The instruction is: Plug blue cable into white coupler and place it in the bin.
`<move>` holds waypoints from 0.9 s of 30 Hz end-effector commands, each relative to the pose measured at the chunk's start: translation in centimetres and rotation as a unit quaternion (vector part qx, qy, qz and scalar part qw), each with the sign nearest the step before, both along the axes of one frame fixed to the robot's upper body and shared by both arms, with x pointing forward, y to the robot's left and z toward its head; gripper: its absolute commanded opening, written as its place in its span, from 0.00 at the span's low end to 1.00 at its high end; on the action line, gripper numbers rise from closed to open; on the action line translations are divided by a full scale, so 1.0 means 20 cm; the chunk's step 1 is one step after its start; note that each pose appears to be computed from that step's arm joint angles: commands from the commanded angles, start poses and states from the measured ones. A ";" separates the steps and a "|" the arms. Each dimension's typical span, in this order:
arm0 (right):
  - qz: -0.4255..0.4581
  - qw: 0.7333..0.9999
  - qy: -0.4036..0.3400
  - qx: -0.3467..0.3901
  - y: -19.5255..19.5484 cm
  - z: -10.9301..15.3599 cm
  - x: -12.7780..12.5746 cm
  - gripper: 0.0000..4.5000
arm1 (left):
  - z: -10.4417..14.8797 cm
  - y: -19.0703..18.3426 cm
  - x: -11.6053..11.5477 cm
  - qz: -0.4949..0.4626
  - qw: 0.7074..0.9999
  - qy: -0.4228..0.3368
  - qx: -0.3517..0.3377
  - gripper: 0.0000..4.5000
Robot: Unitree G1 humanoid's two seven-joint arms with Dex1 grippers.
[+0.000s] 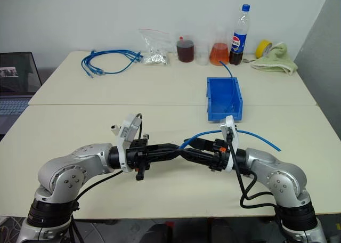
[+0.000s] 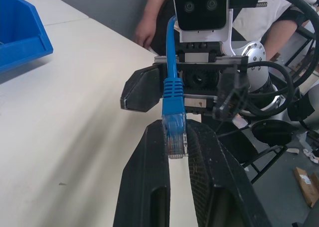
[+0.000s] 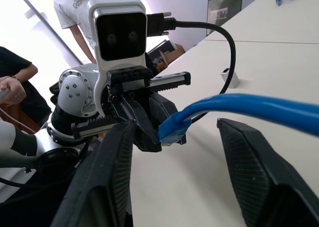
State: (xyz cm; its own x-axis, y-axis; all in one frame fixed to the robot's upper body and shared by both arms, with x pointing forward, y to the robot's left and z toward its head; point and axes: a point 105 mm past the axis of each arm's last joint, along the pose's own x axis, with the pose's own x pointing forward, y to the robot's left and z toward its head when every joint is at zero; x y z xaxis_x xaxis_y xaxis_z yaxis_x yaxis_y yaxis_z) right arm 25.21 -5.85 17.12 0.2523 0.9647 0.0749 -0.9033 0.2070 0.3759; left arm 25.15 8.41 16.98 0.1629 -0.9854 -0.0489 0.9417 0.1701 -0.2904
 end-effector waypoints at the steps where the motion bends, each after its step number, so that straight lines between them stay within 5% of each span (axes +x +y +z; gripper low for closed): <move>1: 0.011 1.000 -0.012 0.025 0.00 0.07 -0.01 0.43 | 0.05 -0.01 -0.03 -0.016 1.000 -0.020 -0.005 0.05; 8: 0.016 0.999 -0.008 0.028 0.00 0.07 -0.01 0.05 | 0.04 -0.01 -0.04 -0.022 0.999 -0.023 -0.004 0.05; 14: 0.018 0.999 -0.008 0.026 0.00 0.07 -0.01 0.02 | 0.02 0.00 -0.05 -0.028 0.999 -0.034 -0.004 0.05; 16: 0.018 0.999 -0.008 0.026 0.00 0.07 -0.01 0.02 | 0.01 0.01 -0.05 -0.031 0.999 -0.029 -0.001 0.21; 27: 0.019 1.000 -0.010 0.022 -0.01 0.06 -0.01 0.02 | -0.01 0.03 -0.06 -0.047 0.998 -0.030 0.010 0.69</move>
